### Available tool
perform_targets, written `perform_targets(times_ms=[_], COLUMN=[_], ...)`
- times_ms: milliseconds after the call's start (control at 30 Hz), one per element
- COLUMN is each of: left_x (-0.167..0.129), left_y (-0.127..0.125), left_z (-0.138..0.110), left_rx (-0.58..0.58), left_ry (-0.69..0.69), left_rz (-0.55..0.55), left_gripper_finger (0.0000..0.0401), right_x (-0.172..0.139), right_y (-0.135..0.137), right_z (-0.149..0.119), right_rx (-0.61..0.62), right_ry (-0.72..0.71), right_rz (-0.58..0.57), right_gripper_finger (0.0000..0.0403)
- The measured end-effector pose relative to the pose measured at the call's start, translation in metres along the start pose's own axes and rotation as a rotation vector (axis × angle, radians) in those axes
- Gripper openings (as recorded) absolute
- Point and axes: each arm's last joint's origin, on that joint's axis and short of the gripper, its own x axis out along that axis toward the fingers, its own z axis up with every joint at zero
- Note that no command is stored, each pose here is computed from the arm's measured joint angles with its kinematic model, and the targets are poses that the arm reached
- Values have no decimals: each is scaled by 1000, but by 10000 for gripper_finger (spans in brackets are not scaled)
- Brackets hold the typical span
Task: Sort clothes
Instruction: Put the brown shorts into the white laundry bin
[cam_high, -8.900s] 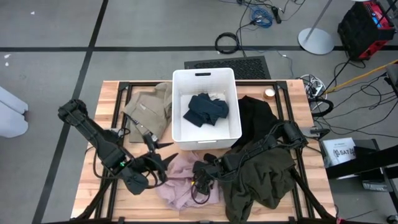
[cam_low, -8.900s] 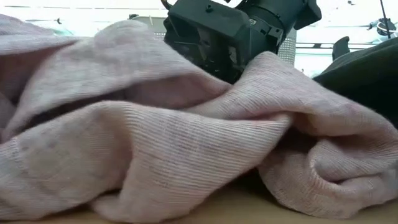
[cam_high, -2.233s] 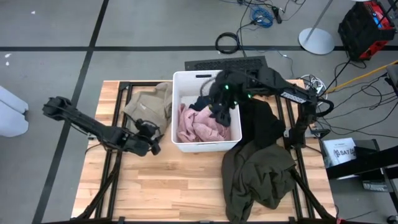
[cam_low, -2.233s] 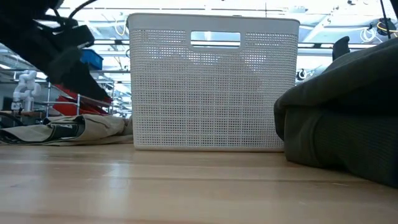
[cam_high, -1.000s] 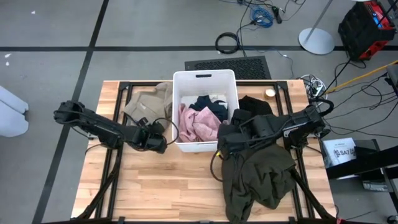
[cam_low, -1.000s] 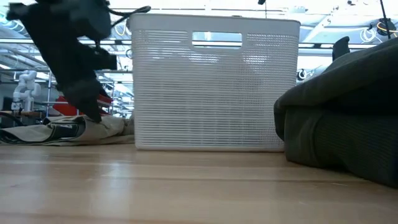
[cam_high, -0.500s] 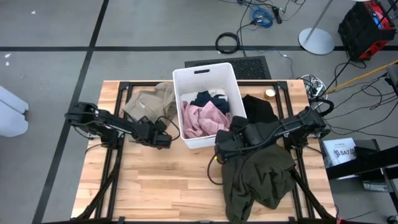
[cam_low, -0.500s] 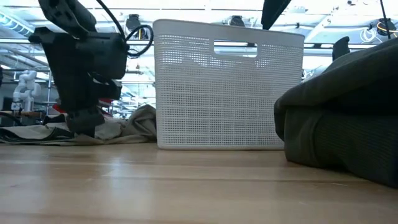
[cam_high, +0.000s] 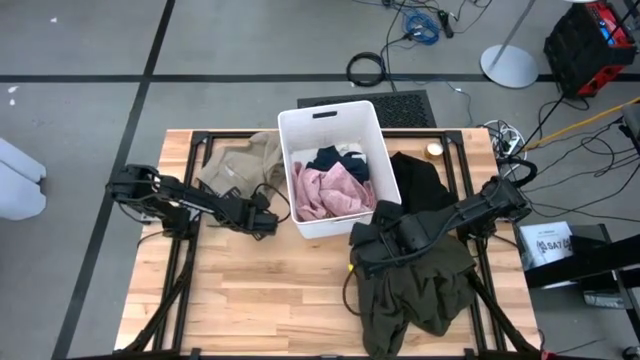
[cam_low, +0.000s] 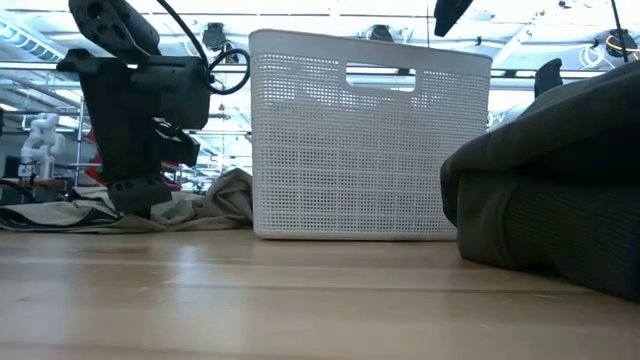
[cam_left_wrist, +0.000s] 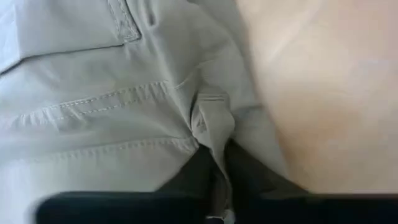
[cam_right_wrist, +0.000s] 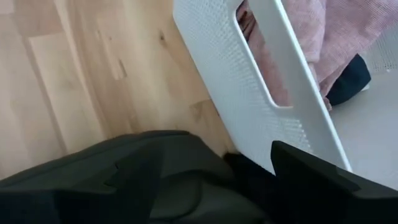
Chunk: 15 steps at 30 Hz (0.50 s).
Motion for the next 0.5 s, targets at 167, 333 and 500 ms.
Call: perform_targets(times_ms=[167,333,500], left_x=[-10,-45,-101], left_y=[-1,1,5], left_z=[-1,-8,-11], left_rx=[25,42,35], left_ry=[-12,-3,-198], left_rz=[-45,-131,-272], left_gripper_finger=[14,10,10], right_x=[-5,-10,-16], right_y=[9,17,25], right_z=[-7,-13,-20], right_rx=[5,8,14], right_ry=[-24,-57,-104], right_rz=[-2,-14,-36], right_gripper_finger=[283,283,283])
